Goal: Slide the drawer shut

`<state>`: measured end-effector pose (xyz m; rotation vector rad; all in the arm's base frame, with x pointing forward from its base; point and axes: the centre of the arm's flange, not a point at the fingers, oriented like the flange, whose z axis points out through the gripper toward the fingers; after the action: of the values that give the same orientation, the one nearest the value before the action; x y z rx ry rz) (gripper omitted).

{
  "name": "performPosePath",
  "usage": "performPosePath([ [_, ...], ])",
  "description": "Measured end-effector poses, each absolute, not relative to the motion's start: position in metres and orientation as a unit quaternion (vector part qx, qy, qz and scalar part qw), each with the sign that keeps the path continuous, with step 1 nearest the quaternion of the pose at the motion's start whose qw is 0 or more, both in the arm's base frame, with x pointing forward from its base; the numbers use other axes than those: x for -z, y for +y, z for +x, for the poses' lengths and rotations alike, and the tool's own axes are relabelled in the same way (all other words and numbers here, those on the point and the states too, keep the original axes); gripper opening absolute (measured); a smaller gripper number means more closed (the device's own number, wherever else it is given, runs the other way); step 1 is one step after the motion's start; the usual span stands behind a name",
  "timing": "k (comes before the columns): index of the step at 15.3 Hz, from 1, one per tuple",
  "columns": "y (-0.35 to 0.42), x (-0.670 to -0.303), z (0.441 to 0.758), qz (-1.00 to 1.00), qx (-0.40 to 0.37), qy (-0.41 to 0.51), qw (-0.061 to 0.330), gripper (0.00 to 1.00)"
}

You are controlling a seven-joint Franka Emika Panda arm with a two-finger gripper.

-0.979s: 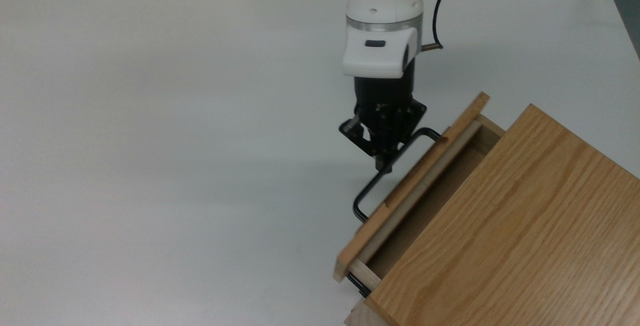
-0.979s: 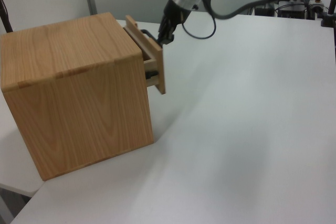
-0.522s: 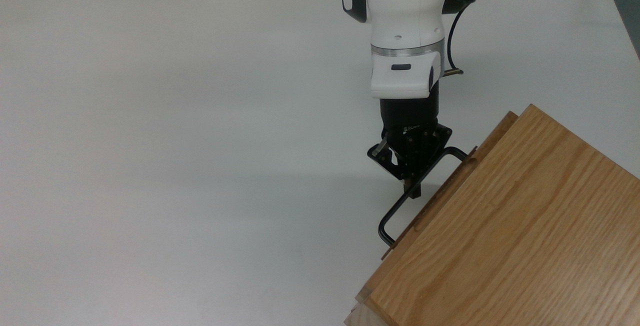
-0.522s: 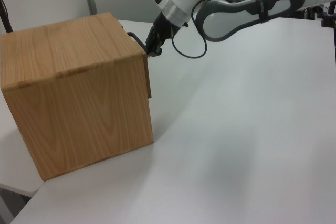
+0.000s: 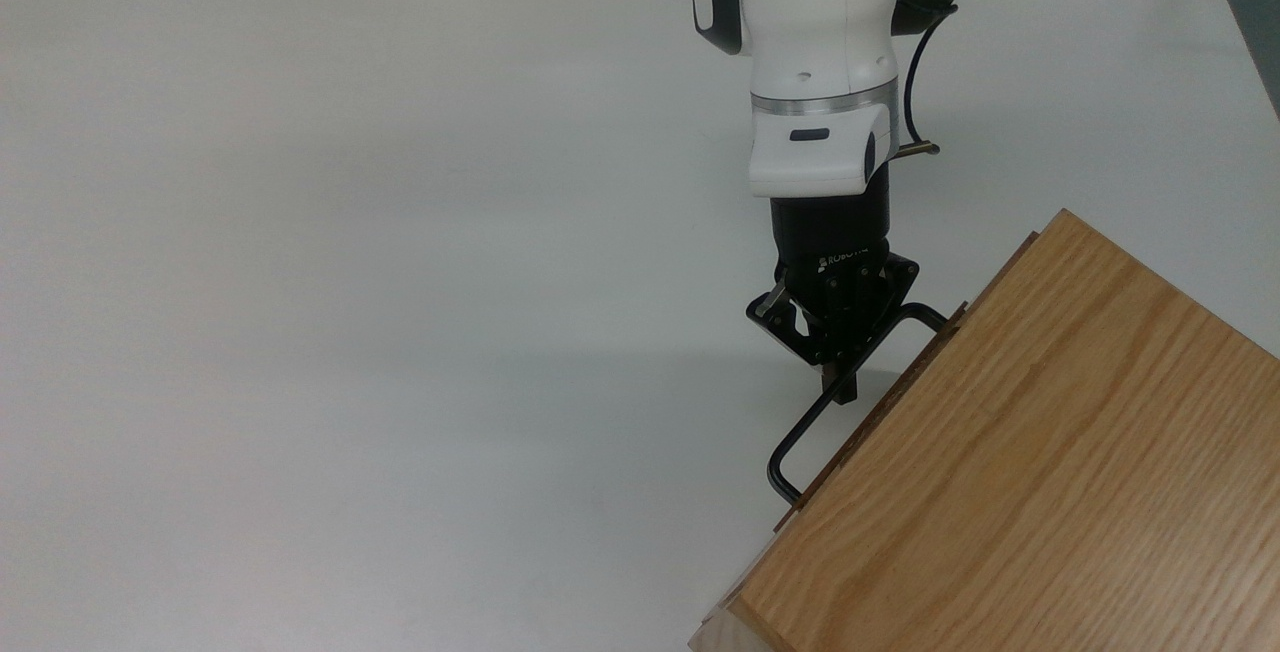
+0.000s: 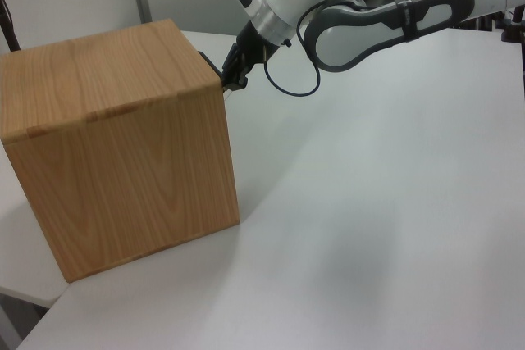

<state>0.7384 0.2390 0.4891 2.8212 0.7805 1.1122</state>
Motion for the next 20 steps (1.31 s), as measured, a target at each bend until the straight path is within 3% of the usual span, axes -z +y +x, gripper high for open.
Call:
performPosePath([
  [2,0.234,-0.493,0.737,0.902,-0.356,0.243,0.004,0.04],
  [4,0.222,-0.499,0.728,0.907,-0.349,0.236,0.001,0.2],
  [5,0.213,-0.498,0.719,0.914,-0.333,0.232,-0.002,0.23],
  [8,0.166,-0.5,0.684,0.947,-0.238,0.215,-0.014,0.25],
  [9,0.141,-0.509,0.67,0.96,-0.193,0.204,-0.02,0.31],
  [14,0.039,-0.565,0.601,0.985,-0.045,0.158,-0.055,0.8],
  [15,0.028,-0.572,0.584,0.986,-0.013,0.154,-0.055,0.96],
  [16,0.024,-0.573,0.577,0.989,0.001,0.143,-0.05,1.0],
  [20,0.021,-0.576,0.569,0.999,0.02,0.026,-0.03,1.0],
])
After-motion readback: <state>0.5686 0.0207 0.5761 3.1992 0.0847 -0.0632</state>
